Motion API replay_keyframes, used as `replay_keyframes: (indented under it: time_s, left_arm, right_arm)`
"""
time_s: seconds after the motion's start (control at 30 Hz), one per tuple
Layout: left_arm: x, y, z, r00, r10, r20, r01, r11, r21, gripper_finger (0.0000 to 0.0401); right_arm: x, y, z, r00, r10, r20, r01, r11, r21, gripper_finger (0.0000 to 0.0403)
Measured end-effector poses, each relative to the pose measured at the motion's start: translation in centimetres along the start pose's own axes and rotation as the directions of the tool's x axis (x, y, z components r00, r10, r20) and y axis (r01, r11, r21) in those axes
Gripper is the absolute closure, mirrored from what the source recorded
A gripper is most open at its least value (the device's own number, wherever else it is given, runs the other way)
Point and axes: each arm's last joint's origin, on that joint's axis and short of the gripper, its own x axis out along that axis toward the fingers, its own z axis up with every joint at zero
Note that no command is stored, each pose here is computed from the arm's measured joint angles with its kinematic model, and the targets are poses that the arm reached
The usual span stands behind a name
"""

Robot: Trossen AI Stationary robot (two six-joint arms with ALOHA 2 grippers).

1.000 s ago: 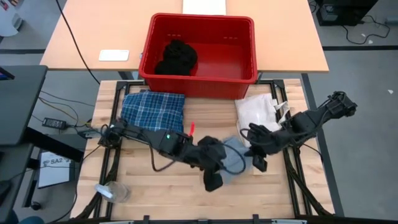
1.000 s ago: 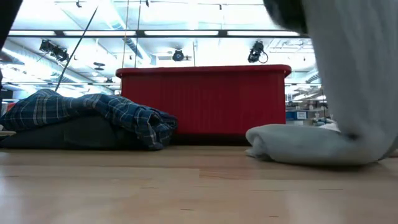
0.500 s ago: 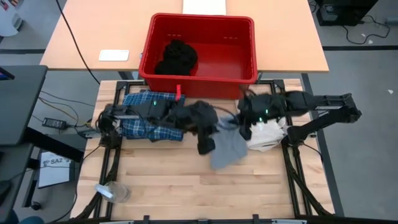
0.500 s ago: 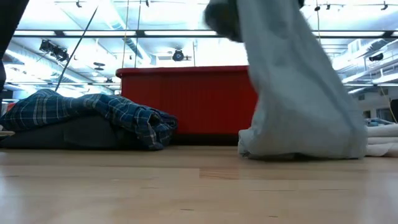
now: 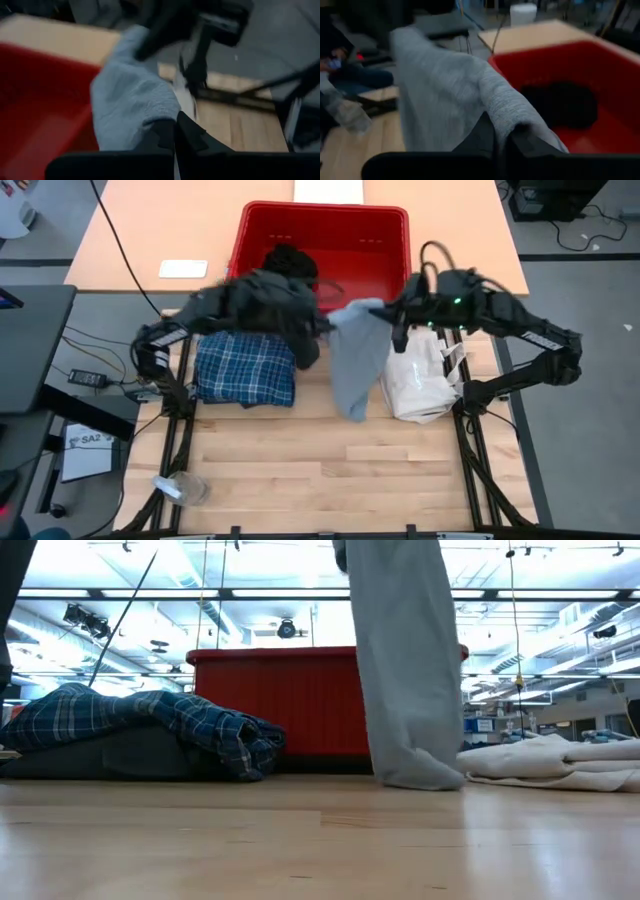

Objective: Fold Laundry from Bin
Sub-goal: Fold the gray shirt

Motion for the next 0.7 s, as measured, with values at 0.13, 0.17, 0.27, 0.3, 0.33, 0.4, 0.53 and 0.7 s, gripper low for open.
replay_keyframes:
  time_s: [0.13, 0.17, 0.27, 0.3, 0.33, 0.4, 0.53, 0.7]
  left_arm:
    - [-2.5, 0.5, 1.7, 0.987, -0.025, 0.158, 0.018, 0.999, 0.043, 0.0401]
    - [-3.1, 0.5, 2.0, 0.981, -0.031, 0.190, 0.020, 0.998, 0.062, 0.0401]
    - [-3.7, 0.3, 2.4, 0.970, -0.044, 0.238, 0.018, 0.994, 0.108, 0.0401]
    - [-3.8, 0.3, 2.3, 0.973, -0.044, 0.225, 0.018, 0.993, 0.115, 0.0401]
    - [-3.7, 0.3, 2.1, 0.976, -0.051, 0.210, 0.027, 0.993, 0.116, 0.0401]
    - [-3.3, 0.0, 1.8, 0.980, -0.101, 0.169, 0.089, 0.993, 0.079, 0.0401]
    - [-1.0, -2.3, -0.2, 0.981, -0.195, -0.013, 0.194, 0.980, -0.039, 0.0401]
    - [2.9, -8.6, -3.4, 0.932, -0.295, -0.212, 0.284, 0.956, -0.077, 0.0401]
  right_arm:
    - [-1.6, -0.1, 1.7, 0.997, -0.014, 0.076, 0.016, 1.000, -0.021, 0.0385]
    - [-1.8, -0.1, 2.0, 0.996, -0.016, 0.089, 0.018, 1.000, -0.019, 0.0385]
    - [-2.3, 0.2, 2.2, 0.997, -0.007, 0.082, 0.007, 1.000, 0.000, 0.0385]
    - [-2.3, 0.4, 2.0, 0.998, -0.001, 0.063, 0.001, 1.000, 0.008, 0.0385]
    - [-2.3, 0.6, 1.8, 0.999, 0.008, 0.042, -0.009, 1.000, 0.021, 0.0385]
    - [-2.4, 1.1, 1.2, 0.999, 0.031, -0.013, -0.031, 0.998, 0.062, 0.0385]
    - [-2.9, 2.7, -1.1, 0.968, 0.094, -0.234, -0.050, 0.981, 0.187, 0.0385]
    - [-3.8, 5.9, -3.9, 0.870, 0.176, -0.461, -0.054, 0.962, 0.266, 0.0385]
